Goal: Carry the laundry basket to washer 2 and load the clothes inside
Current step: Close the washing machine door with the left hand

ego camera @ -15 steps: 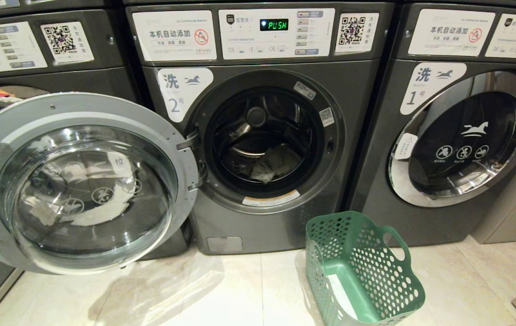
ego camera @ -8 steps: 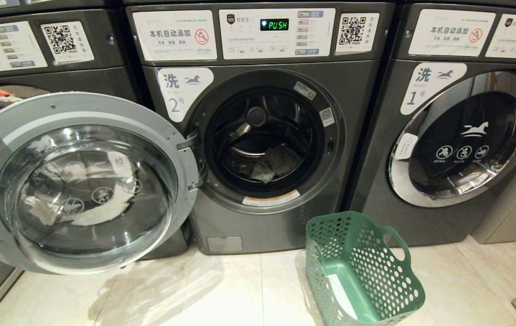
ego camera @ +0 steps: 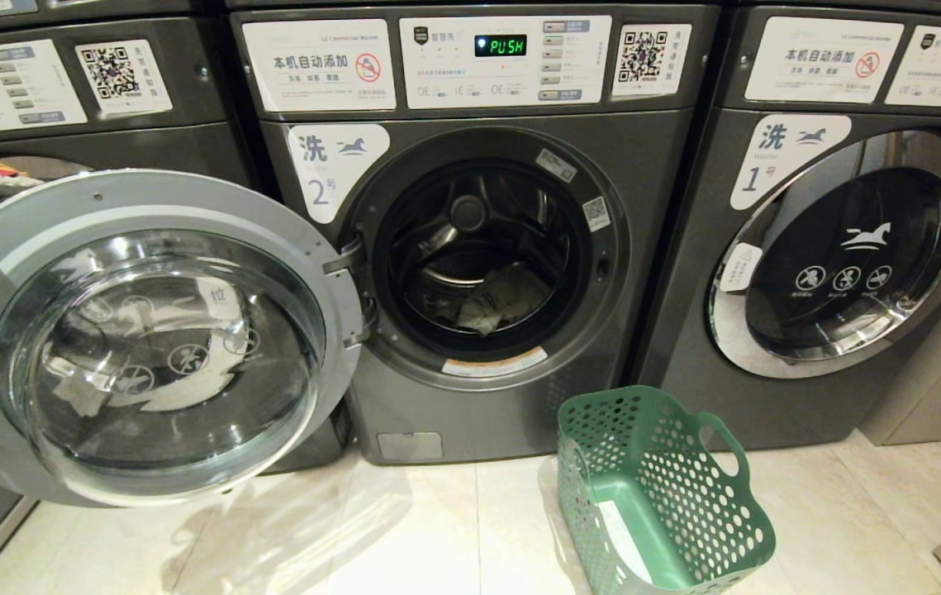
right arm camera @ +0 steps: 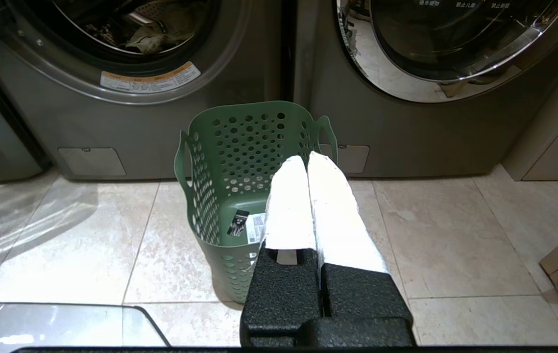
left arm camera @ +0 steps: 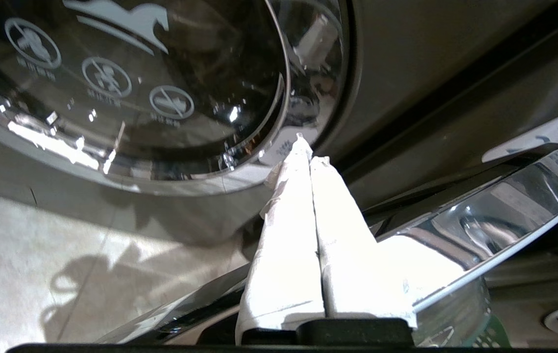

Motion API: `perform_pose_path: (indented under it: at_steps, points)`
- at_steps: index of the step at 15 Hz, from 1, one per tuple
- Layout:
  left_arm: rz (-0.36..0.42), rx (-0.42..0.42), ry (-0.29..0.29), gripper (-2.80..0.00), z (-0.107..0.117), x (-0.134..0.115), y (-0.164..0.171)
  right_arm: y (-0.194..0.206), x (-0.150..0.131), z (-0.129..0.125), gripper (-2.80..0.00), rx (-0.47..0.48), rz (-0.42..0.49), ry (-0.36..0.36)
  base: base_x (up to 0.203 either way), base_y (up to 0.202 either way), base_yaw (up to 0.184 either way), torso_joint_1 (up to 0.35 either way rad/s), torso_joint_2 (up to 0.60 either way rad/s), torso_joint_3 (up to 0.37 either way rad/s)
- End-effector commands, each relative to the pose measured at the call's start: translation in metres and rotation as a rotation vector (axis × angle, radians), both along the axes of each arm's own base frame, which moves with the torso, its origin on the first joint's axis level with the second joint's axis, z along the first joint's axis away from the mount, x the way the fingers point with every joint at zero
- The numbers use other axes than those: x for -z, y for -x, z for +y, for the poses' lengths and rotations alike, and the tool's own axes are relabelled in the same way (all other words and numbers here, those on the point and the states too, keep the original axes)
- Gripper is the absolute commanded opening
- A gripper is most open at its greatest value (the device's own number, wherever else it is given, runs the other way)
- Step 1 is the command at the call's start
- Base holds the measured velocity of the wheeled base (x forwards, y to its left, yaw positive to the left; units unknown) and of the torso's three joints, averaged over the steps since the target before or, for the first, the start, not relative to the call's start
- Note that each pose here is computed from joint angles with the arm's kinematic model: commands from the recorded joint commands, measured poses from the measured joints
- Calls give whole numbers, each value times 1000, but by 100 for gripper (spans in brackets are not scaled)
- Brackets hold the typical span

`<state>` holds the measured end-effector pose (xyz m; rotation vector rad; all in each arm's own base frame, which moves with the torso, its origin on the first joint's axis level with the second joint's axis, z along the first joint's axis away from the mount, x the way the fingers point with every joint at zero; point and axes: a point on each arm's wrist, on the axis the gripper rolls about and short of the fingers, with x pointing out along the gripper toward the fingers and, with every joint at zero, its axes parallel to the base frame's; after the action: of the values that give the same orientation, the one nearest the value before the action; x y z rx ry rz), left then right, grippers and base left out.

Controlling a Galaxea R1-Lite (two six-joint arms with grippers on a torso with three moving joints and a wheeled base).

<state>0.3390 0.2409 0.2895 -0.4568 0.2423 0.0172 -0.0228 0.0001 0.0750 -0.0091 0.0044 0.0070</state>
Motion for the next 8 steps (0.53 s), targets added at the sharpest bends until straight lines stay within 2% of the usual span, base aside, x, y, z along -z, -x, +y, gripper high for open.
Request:
perform_pose_path:
  at_steps: [1, 5, 8]
  points:
    - [11, 10, 14, -280, -10, -14, 13, 0, 0, 0, -280, -2, 1, 2, 0, 0, 0, 0, 0, 0]
    - [76, 53, 81, -280, -30, -28, 36, 0, 0, 0, -280, -2, 1, 2, 0, 0, 0, 0, 0, 0]
    - [135, 135, 162, -280, -55, -39, 58, 0, 0, 0, -280, -2, 2, 2, 0, 0, 0, 0, 0, 0]
